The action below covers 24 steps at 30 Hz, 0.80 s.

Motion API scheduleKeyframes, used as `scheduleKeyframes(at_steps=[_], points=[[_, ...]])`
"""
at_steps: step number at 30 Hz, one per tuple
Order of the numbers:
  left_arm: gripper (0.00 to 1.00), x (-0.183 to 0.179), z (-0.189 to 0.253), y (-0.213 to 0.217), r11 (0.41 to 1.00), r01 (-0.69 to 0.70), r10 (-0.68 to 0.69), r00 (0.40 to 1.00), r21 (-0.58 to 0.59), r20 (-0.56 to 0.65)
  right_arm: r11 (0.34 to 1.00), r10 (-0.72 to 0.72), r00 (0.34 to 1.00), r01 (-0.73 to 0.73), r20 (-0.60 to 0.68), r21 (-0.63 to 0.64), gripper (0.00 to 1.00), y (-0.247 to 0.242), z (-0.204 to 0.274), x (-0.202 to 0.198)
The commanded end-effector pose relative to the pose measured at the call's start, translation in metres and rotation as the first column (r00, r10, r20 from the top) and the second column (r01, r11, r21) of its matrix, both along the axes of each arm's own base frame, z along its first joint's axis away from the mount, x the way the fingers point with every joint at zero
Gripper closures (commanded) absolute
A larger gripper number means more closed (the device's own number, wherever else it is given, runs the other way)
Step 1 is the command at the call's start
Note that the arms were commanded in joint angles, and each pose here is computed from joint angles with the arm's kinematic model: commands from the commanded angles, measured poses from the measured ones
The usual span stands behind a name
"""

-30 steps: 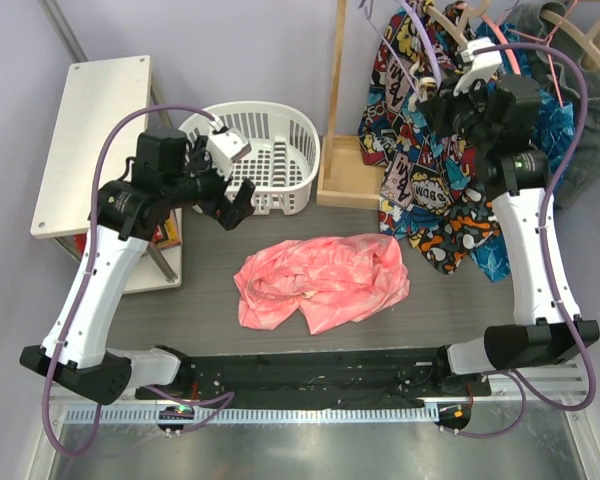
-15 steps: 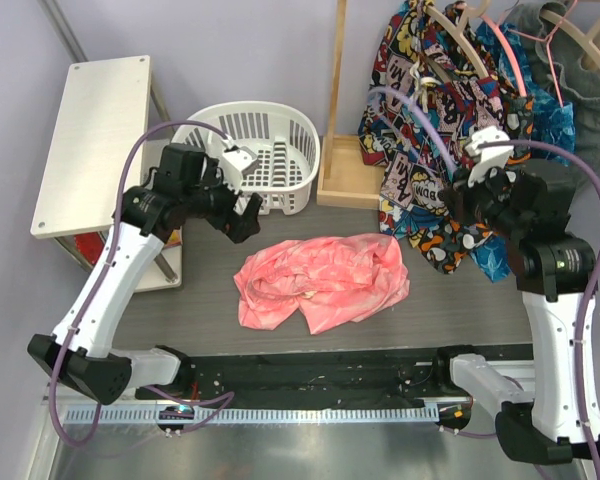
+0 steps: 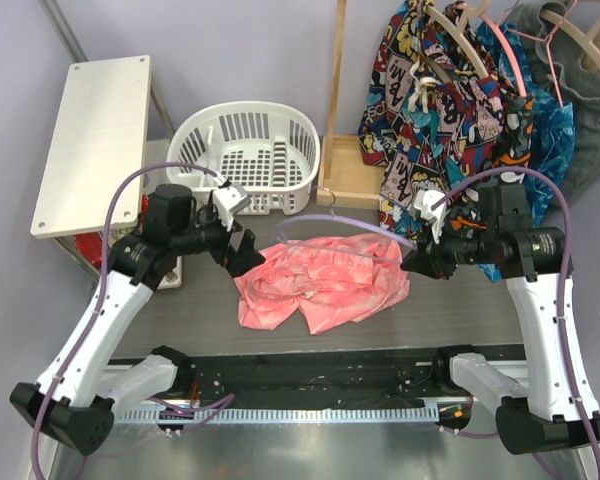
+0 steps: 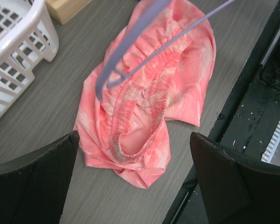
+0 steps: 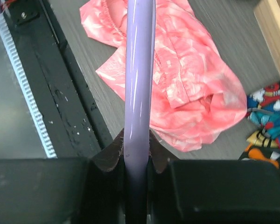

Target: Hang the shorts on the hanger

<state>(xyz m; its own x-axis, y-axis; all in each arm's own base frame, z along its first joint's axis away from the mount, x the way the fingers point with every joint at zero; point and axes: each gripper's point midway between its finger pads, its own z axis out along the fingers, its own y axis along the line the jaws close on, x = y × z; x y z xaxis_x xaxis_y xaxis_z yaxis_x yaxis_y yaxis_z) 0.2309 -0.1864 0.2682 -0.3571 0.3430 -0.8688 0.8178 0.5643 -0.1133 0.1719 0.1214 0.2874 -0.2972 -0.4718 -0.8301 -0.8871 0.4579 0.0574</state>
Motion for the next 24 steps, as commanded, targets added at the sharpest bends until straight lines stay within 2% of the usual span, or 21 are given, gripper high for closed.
scheduleKeyframes(at_steps=[1, 6, 14, 17, 18, 19, 20, 22, 23, 24], points=[[0.0, -0.007, 0.028, -0.011, 0.99, 0.127, -0.113, 0.976, -0.065, 0.187, 0.962, 0.267, 0.962, -0.269, 0.05, 0.051, 0.99, 0.018, -0.002, -0.037], [0.01, -0.04, 0.0, -0.02, 0.945, 0.324, -0.311, 0.935, -0.05, 0.171, 0.932, 0.343, 0.935, -0.351, 0.094, 0.09, 0.99, 0.028, -0.003, -0.048], [0.17, -0.045, -0.031, -0.022, 0.938, 0.344, -0.336, 0.934, -0.05, 0.121, 0.883, 0.46, 0.884, -0.466, 0.085, 0.055, 0.99, 0.036, -0.021, -0.074], [0.44, -0.061, -0.05, -0.026, 0.916, 0.398, -0.392, 0.916, -0.059, 0.092, 0.882, 0.46, 0.884, -0.465, 0.08, 0.07, 0.99, 0.039, -0.025, -0.074], [0.65, -0.065, -0.053, -0.027, 0.909, 0.412, -0.407, 0.909, -0.059, 0.09, 0.882, 0.457, 0.884, -0.464, 0.093, 0.076, 0.99, 0.041, -0.024, -0.071], [0.78, -0.068, -0.058, -0.027, 0.905, 0.424, -0.419, 0.903, -0.041, 0.089, 0.89, 0.441, 0.895, -0.445, 0.067, 0.094, 0.99, 0.042, -0.023, -0.069], [0.98, -0.078, -0.063, -0.032, 0.892, 0.453, -0.45, 0.889, -0.016, 0.088, 0.897, 0.427, 0.903, -0.429, 0.045, 0.106, 0.99, 0.044, -0.024, -0.066], [1.0, -0.08, -0.071, -0.031, 0.901, 0.433, -0.434, 0.897, 0.027, 0.08, 0.928, 0.357, 0.934, -0.356, 0.01, 0.112, 0.81, 0.047, -0.026, -0.046], [1.0, -0.082, -0.071, -0.031, 0.902, 0.43, -0.431, 0.899, 0.03, 0.08, 0.945, 0.312, 0.948, -0.303, -0.058, 0.124, 0.59, 0.05, -0.029, -0.035], [1.0, -0.079, -0.073, -0.029, 0.912, 0.409, -0.411, 0.909, 0.041, 0.073, 0.952, 0.298, 0.951, -0.29, -0.086, 0.096, 0.47, 0.049, -0.034, -0.03]])
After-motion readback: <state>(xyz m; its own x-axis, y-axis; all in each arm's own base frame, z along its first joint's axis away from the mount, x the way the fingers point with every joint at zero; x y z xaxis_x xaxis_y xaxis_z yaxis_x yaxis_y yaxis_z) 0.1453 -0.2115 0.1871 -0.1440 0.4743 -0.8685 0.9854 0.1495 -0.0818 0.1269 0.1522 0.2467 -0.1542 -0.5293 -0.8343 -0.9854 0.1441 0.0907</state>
